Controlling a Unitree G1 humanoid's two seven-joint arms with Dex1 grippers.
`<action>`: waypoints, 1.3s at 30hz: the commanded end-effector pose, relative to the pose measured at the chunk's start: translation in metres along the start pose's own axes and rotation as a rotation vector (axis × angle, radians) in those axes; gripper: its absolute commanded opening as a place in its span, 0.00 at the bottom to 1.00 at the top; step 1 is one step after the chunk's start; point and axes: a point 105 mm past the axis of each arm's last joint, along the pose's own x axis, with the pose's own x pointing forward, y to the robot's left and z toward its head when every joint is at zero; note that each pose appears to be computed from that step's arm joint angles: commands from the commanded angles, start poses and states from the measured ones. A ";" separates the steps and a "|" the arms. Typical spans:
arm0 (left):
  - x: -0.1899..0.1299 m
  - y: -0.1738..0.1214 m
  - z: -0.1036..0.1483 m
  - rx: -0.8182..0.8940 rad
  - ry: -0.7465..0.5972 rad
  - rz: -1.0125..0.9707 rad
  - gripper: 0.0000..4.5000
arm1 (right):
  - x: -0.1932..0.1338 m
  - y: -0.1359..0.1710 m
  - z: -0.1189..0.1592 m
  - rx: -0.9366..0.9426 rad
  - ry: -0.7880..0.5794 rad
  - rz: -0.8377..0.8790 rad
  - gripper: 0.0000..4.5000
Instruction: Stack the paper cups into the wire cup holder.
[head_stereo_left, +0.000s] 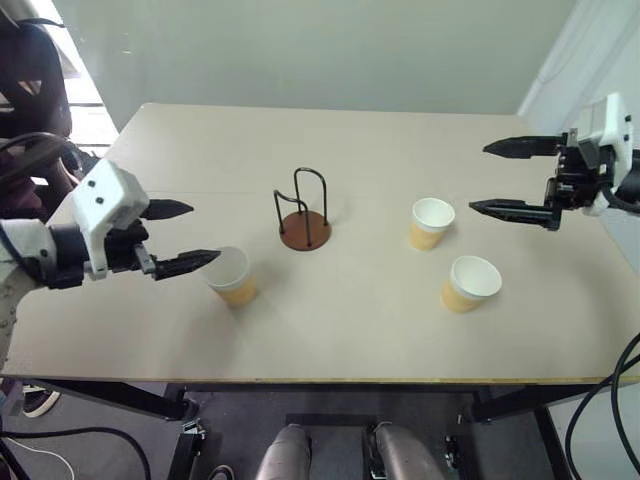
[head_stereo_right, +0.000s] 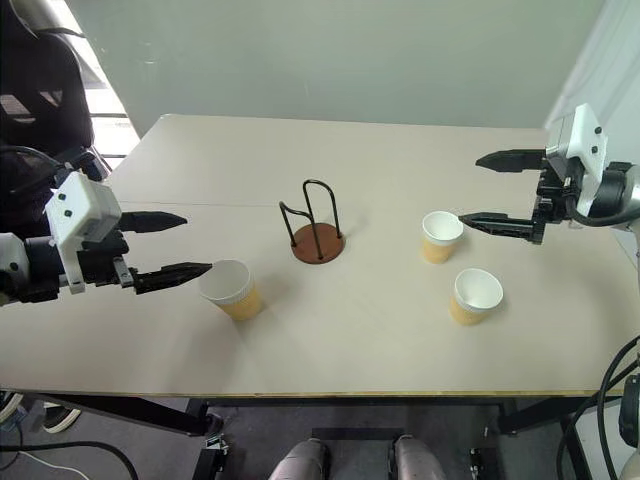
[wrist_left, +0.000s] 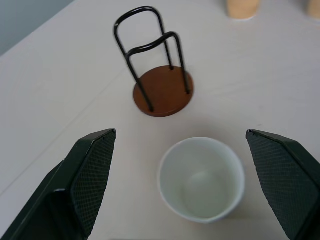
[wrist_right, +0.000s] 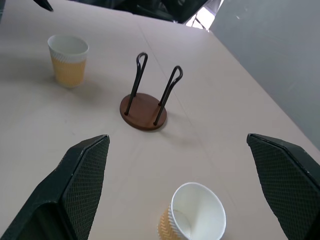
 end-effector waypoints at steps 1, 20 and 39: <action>-0.002 0.008 0.010 0.048 -0.017 0.043 0.99 | -0.011 -0.001 0.019 -0.061 -0.034 -0.019 1.00; 0.100 -0.044 0.045 -0.090 -0.043 -0.182 0.99 | -0.018 0.010 0.013 -0.050 0.002 -0.006 1.00; 0.140 -0.058 0.033 -0.190 0.089 0.005 0.99 | -0.021 0.012 0.013 -0.048 0.008 -0.032 1.00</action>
